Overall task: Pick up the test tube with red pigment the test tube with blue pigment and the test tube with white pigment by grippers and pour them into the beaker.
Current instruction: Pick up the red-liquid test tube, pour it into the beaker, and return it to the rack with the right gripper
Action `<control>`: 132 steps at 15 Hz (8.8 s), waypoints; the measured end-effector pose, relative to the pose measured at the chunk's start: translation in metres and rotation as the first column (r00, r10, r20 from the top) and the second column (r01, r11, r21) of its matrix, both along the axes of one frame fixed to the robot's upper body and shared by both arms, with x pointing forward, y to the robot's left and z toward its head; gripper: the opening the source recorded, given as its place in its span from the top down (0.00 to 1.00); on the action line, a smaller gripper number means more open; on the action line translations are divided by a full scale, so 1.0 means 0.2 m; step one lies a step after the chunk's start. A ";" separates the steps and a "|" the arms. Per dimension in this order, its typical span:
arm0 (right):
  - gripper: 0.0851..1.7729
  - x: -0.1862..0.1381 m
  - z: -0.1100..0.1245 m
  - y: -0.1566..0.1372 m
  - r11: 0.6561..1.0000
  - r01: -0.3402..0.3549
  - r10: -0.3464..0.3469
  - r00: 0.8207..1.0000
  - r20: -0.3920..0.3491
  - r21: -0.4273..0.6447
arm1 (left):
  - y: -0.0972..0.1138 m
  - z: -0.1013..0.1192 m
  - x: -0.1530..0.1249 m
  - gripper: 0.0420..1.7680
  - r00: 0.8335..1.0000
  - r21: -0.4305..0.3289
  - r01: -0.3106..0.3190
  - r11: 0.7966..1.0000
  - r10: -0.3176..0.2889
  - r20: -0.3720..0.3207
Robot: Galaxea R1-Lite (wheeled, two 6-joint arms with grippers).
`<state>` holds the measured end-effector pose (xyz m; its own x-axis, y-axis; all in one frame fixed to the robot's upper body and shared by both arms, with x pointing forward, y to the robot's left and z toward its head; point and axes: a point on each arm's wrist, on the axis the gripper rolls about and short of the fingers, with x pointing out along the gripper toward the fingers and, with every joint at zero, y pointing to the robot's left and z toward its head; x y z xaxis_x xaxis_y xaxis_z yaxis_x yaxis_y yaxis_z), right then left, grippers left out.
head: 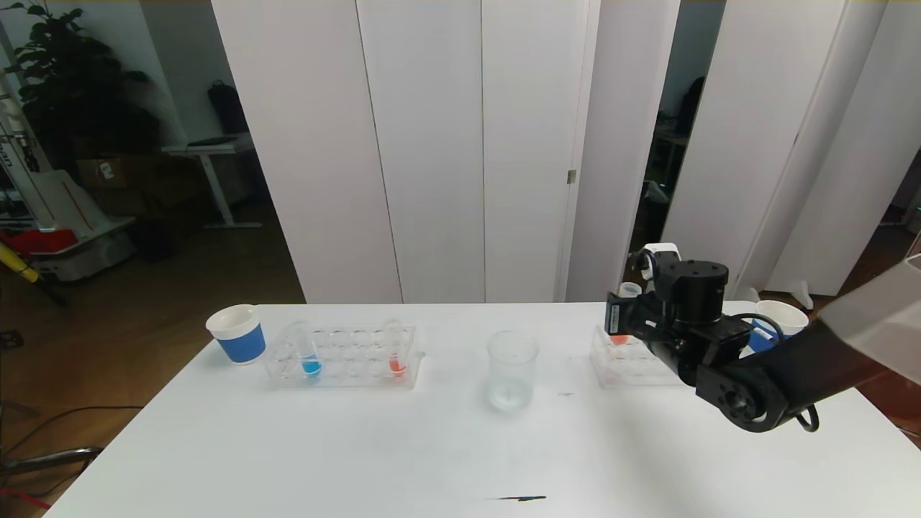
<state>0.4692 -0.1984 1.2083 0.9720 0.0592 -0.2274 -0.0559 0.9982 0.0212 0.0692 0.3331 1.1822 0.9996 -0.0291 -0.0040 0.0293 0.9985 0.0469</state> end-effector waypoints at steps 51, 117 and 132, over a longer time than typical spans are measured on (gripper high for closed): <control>0.71 0.23 0.09 0.15 0.084 -0.033 0.944 0.323 0.069 -0.996 | 0.00 0.00 0.00 0.01 1.000 0.000 0.000 1.000 0.000 0.000; 0.71 0.03 0.45 -0.29 0.985 0.141 -0.167 0.925 0.342 0.101 | 0.00 0.00 0.00 0.01 1.000 0.000 0.000 1.000 0.000 0.000; 0.71 0.11 0.24 -0.98 0.871 0.480 -0.471 0.758 0.450 0.104 | 0.00 0.00 0.00 0.01 1.000 0.000 0.000 1.000 0.000 0.000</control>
<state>0.4920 -0.3941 1.2567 0.8658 -0.4379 0.2422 0.4275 0.8988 0.0971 0.0692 0.3331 1.1822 0.9996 -0.0287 -0.0040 0.0289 0.9985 0.0473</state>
